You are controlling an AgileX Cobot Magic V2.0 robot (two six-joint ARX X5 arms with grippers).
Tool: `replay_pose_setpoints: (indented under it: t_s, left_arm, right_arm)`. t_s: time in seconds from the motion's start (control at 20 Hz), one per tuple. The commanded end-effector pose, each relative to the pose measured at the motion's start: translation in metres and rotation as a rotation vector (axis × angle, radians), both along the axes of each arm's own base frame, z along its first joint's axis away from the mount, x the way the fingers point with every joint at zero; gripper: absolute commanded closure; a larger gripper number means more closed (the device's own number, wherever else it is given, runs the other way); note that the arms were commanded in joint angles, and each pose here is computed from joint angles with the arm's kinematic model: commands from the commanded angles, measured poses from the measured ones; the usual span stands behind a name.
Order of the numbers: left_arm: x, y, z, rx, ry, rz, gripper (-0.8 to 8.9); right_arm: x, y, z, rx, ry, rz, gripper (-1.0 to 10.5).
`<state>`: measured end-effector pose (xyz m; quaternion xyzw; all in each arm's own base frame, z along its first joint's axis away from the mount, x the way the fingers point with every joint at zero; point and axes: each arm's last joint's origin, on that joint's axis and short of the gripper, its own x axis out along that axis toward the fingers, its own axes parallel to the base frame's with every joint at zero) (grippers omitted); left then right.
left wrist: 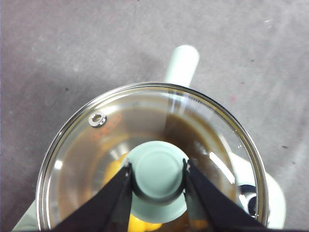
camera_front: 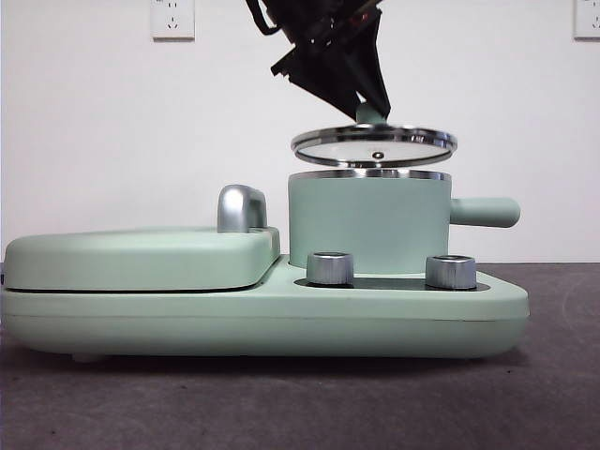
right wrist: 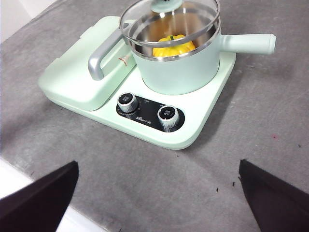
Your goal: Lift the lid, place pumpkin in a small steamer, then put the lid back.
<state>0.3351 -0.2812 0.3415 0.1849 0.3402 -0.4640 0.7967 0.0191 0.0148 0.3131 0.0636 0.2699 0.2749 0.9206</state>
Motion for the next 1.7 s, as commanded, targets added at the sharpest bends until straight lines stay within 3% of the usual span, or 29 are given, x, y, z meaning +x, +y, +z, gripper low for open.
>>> replay_pose_setpoints:
  t_s: [0.05,0.6,1.35,1.4,1.5,1.55,1.7]
  left_arm:
    - [0.009,-0.006,-0.005,-0.011,-0.025,-0.017,7.97]
    - [0.017,0.0,-0.009,-0.04,0.0,-0.029,7.97]
    - [0.011,0.0,-0.051,0.076,0.094,-0.047,7.83]
    - [0.011,0.0,-0.051,0.072,0.102,-0.036,7.18]
    - [0.012,-0.001,-0.05,0.053,0.11,-0.01,4.73]
    - [0.013,-0.001,-0.048,0.045,0.109,-0.002,4.07]
    - [0.014,0.001,-0.034,0.008,0.11,0.036,3.67]
  right_arm:
    - [0.0,0.0,0.002,0.02,-0.002,0.0,4.0]
    - [0.0,0.0,0.002,0.018,-0.003,-0.004,4.0]
    - [0.0,0.0,0.002,0.017,-0.004,-0.006,4.0]
    - [0.0,0.0,0.002,0.017,-0.005,-0.006,4.0]
    - [0.0,0.0,0.002,0.016,-0.005,-0.007,4.0]
    - [0.0,0.0,0.002,0.016,-0.005,-0.007,4.0]
    - [0.0,0.0,0.002,0.016,-0.005,-0.008,4.0]
